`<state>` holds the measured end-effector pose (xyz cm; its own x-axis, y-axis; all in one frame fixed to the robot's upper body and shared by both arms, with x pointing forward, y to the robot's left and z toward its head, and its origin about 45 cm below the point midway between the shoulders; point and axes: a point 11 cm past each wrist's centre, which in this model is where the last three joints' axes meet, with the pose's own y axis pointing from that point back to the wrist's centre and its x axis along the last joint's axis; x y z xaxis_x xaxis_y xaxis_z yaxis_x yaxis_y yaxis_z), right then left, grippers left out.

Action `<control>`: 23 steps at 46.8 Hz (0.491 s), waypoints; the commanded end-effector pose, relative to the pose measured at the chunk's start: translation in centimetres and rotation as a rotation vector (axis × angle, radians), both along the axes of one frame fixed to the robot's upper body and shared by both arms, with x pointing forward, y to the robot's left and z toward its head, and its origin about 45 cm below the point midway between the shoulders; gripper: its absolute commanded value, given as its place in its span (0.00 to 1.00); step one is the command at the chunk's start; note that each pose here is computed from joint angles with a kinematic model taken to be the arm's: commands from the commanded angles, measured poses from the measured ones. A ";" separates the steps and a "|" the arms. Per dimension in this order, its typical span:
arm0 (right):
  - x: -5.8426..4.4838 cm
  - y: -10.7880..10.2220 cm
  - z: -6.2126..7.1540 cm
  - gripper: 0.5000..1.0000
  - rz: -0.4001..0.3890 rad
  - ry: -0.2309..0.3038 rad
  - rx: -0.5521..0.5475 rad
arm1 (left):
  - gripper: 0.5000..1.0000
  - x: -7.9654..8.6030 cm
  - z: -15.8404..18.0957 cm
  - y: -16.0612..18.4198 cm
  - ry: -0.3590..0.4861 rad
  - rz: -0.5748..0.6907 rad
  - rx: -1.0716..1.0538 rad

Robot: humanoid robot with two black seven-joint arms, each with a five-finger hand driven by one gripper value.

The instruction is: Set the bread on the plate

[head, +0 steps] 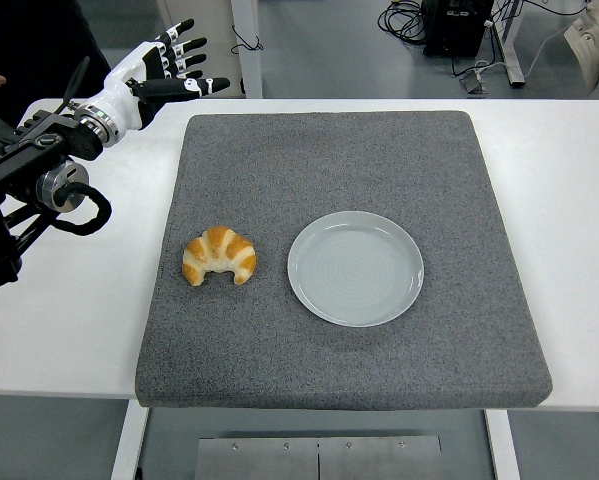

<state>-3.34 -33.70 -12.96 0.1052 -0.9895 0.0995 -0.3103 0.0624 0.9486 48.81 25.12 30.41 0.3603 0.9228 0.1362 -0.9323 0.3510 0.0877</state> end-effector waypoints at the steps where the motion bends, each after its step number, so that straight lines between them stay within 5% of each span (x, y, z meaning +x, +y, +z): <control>1: -0.1 0.0 0.0 1.00 0.000 0.001 0.001 | 0.91 -0.2 0.2 0.6 -0.013 -0.010 0.076; 23: 0.0 0.0 0.0 1.00 0.000 -0.001 0.000 | 0.91 -3.6 1.1 -0.2 -0.110 -0.182 0.381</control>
